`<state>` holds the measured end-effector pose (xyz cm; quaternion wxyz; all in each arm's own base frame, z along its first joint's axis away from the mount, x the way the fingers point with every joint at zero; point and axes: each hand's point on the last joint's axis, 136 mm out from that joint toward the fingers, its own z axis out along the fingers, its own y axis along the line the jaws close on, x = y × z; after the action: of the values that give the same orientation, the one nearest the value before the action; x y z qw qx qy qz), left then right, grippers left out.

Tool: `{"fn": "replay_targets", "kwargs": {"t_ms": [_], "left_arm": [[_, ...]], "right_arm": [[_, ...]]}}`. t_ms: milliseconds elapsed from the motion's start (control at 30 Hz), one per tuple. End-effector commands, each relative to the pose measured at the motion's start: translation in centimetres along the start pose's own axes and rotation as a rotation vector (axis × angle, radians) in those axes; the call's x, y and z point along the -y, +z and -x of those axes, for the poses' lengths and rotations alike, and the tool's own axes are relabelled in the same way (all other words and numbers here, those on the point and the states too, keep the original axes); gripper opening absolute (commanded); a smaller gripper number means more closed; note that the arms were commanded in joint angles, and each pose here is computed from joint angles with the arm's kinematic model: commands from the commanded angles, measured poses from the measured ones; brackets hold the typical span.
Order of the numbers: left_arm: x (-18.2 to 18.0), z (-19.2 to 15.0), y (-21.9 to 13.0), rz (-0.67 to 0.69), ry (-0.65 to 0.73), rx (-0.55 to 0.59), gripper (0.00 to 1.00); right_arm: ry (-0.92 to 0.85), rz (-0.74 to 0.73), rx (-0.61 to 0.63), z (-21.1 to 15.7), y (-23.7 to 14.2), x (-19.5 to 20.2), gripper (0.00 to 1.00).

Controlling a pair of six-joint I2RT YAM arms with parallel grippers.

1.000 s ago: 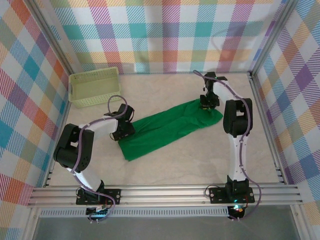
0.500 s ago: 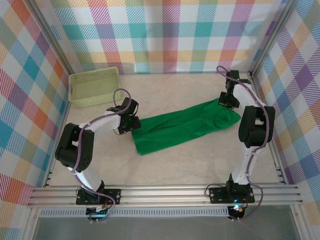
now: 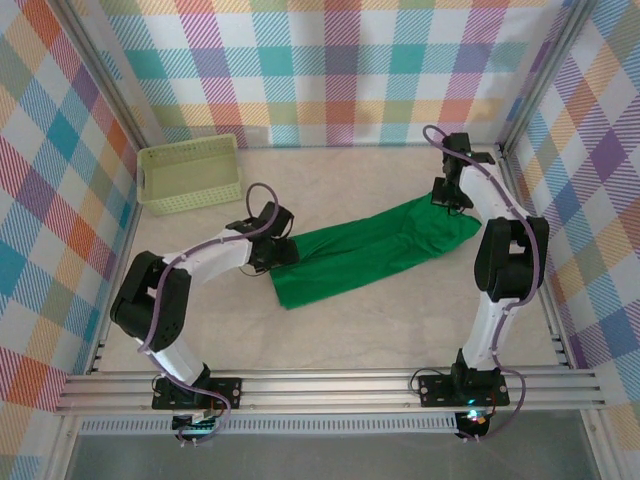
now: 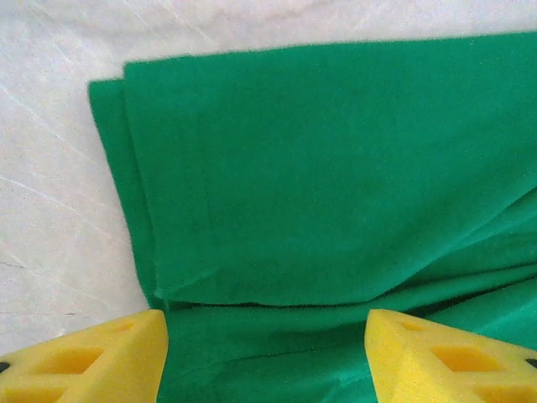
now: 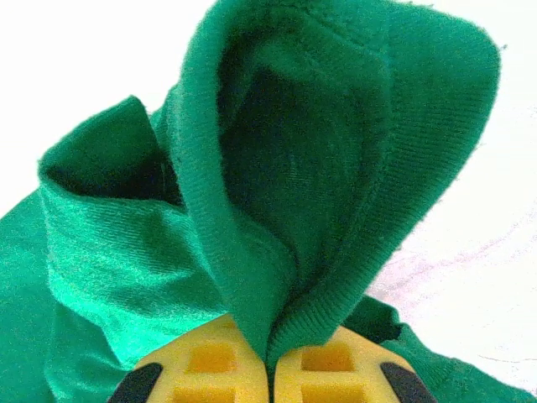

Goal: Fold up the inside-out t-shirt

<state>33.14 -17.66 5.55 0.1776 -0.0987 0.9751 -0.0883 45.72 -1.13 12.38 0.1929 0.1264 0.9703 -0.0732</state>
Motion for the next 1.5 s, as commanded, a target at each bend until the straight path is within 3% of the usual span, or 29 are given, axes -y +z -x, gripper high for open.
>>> {"fn": "replay_targets", "kwargs": {"t_ms": [0,300,600,1033,1467], "left_arm": [[-0.1,-1.3,1.0,0.009,0.003,-0.029,0.63],[3.0,-3.1,3.2,-0.05,0.033,-0.079,0.53],[3.5,-2.8,2.1,-0.079,0.034,-0.035,0.5],[1.9,-4.5,2.7,-0.111,-0.016,-0.001,0.44],[1.8,-5.7,3.3,-0.116,-0.024,0.002,0.39]], "right_arm": [[-0.011,-0.031,0.081,1.8,-4.0,1.0,0.0],[-0.147,0.01,0.122,1.2,-8.5,-3.4,0.0],[-0.315,0.081,0.074,-3.6,-11.6,-10.9,0.0],[-0.295,0.38,-0.061,-11.5,-12.7,-21.4,0.0],[-0.243,0.587,-0.143,-16.0,-14.3,-27.7,0.0]]}}
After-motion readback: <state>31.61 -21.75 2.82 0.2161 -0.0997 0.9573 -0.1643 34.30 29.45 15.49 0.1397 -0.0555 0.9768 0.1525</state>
